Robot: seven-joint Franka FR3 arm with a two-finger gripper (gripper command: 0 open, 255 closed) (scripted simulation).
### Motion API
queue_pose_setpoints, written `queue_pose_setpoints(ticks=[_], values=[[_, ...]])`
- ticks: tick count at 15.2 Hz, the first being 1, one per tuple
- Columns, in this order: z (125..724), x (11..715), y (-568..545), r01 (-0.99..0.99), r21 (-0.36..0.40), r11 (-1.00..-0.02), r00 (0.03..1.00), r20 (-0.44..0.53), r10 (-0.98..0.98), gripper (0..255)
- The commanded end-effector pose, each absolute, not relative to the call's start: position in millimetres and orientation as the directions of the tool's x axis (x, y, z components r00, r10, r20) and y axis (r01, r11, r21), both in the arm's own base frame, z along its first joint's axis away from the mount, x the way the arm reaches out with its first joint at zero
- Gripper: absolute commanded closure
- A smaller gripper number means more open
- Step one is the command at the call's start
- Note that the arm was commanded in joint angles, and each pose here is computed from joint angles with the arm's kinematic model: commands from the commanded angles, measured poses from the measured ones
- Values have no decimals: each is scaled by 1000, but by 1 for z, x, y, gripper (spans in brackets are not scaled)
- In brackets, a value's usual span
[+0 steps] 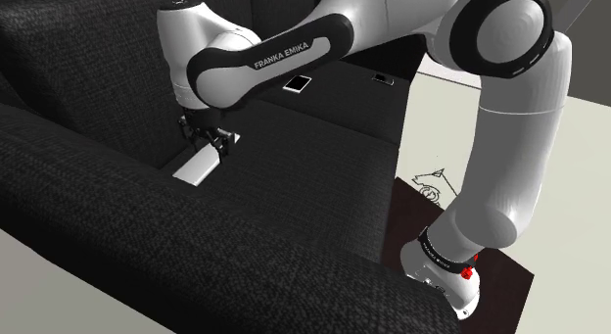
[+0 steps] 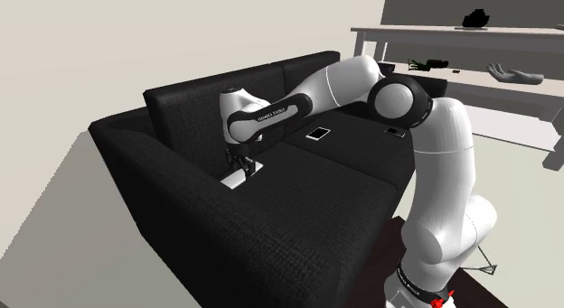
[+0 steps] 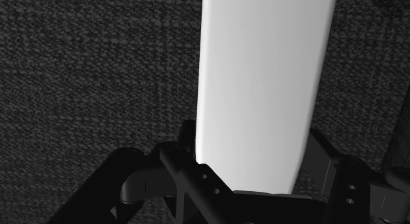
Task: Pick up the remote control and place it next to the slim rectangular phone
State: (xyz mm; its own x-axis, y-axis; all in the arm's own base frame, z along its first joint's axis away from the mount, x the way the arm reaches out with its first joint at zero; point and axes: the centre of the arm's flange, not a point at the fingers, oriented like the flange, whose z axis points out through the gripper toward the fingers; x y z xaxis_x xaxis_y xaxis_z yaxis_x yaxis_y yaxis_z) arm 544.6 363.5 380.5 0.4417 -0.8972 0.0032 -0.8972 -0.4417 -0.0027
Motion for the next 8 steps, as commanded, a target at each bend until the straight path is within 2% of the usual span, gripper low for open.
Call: queue_pose_setpoints(ticks=[1,8], values=[[391,545,364,-897,-3,-442,442,3,-897,255],[414,547,338,-897,-3,-442,442,3,-897,255]])
